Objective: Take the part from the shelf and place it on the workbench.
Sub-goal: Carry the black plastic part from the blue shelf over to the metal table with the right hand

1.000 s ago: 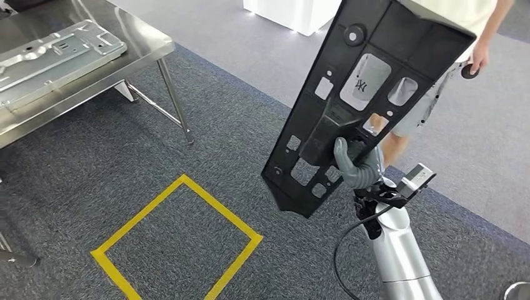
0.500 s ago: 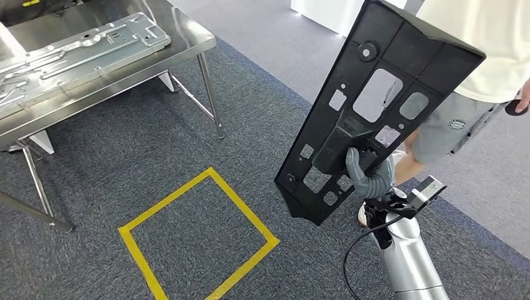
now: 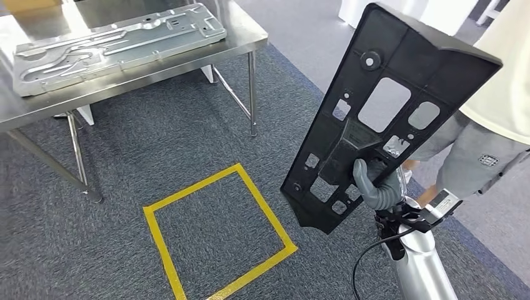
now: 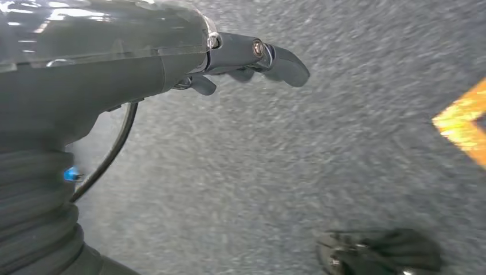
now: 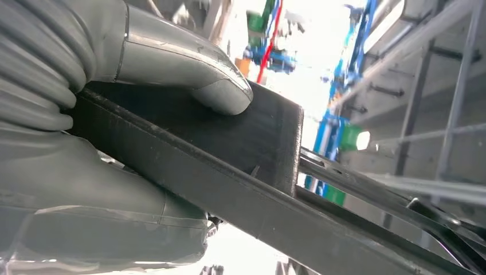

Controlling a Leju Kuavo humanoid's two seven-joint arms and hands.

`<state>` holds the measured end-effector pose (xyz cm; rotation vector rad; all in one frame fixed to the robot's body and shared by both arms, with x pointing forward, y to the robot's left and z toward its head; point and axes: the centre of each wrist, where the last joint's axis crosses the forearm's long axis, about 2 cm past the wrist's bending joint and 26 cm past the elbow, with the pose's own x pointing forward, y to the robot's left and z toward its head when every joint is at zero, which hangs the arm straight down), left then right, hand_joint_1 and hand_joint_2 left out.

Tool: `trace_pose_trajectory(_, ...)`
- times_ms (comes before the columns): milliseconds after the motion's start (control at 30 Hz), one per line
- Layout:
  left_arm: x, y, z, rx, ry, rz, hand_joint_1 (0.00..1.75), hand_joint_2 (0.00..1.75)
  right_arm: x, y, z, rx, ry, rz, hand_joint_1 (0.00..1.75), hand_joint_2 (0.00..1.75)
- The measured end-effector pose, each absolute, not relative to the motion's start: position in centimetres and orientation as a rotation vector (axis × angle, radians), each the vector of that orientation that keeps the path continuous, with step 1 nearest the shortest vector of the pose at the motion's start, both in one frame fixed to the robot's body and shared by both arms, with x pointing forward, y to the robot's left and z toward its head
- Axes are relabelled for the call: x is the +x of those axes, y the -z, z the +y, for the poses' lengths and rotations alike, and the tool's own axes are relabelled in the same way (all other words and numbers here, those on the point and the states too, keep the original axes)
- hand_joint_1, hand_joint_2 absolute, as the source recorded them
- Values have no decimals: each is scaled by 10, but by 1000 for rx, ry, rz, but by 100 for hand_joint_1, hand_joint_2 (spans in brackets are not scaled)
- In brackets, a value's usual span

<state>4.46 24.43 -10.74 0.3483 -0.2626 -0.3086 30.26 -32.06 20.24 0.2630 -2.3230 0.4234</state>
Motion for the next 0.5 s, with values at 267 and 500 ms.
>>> trace_pose_trajectory(267, 45, 107, 238, 338, 305, -281, 0, 175, 301, -200, -321, 260, -439, -2315, 175, 175)
trace_pose_trajectory(500, 55, 105, 238, 337, 346, -454, 0, 175, 295, -203, -319, 287, -453, -2308, 175, 175)
